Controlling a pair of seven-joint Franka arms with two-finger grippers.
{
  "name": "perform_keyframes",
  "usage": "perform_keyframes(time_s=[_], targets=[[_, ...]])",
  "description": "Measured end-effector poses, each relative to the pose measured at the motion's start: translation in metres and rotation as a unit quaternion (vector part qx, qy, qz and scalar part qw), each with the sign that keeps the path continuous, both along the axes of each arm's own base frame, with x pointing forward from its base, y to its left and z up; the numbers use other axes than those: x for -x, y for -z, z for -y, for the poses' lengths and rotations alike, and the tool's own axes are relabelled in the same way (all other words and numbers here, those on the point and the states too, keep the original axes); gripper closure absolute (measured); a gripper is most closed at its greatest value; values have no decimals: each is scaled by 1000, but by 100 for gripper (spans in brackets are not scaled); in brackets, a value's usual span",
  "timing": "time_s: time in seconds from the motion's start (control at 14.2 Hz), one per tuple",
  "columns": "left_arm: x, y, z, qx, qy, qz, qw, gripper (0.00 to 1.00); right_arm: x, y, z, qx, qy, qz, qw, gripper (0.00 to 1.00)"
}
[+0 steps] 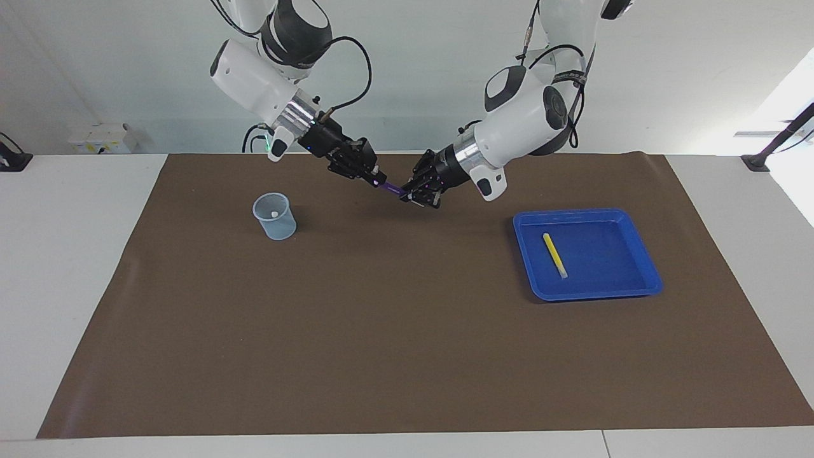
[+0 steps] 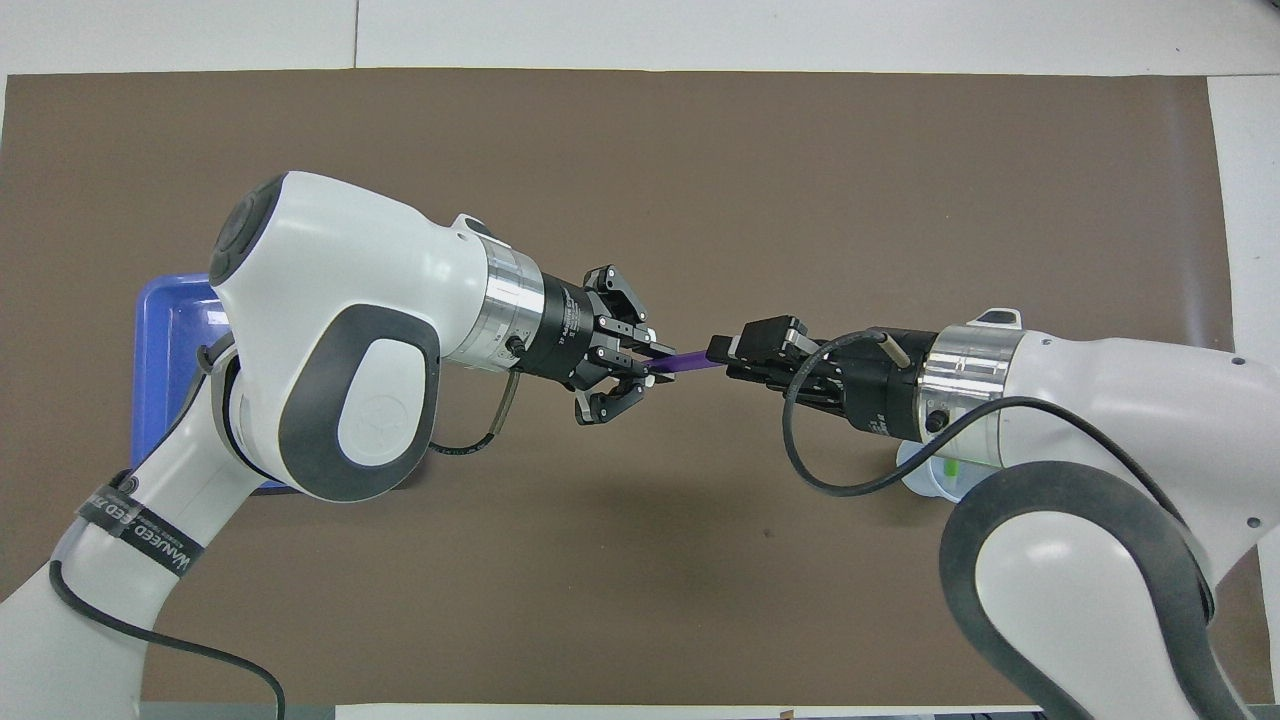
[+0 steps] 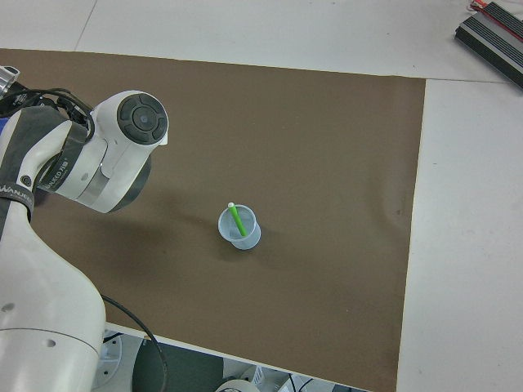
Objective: Transfer and insert pens with both arms
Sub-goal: 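Carry the purple pen into the cup while the left gripper releases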
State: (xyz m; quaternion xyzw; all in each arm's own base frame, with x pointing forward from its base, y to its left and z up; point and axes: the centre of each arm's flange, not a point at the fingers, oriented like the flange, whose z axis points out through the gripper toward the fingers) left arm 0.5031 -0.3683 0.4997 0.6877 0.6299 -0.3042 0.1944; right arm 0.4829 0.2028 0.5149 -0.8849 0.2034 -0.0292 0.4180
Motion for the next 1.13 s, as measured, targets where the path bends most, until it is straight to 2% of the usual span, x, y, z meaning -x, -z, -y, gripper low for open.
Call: perform_keyframes(time_s=[0.28, 0.42, 0.49, 0.63, 0.71, 0.99, 1.13], targets=[[1, 0, 0, 0, 0, 0, 1000, 83, 0, -1, 0, 4, -4, 1, 1000, 83], [4, 1, 5, 3, 4, -4, 1000, 83, -1, -6, 3, 25, -30, 2, 999, 83], [6, -1, 7, 5, 4, -2, 1000, 78, -1, -11, 8, 52, -54, 2, 997, 83], [5, -9, 4, 5, -4, 11, 1000, 58, -1, -18, 34, 116, -102, -10, 988, 83], [4, -15, 1, 4, -7, 17, 1000, 44, -1, -23, 49, 139, -125, -9, 982, 83], [-8, -22, -25, 4, 9, 56, 998, 2, -1, -27, 117, 203, -214, 11, 955, 83], [-18, -17, -51, 5, 45, 73, 996, 0, 1, -33, 142, 259, -267, 13, 928, 83]])
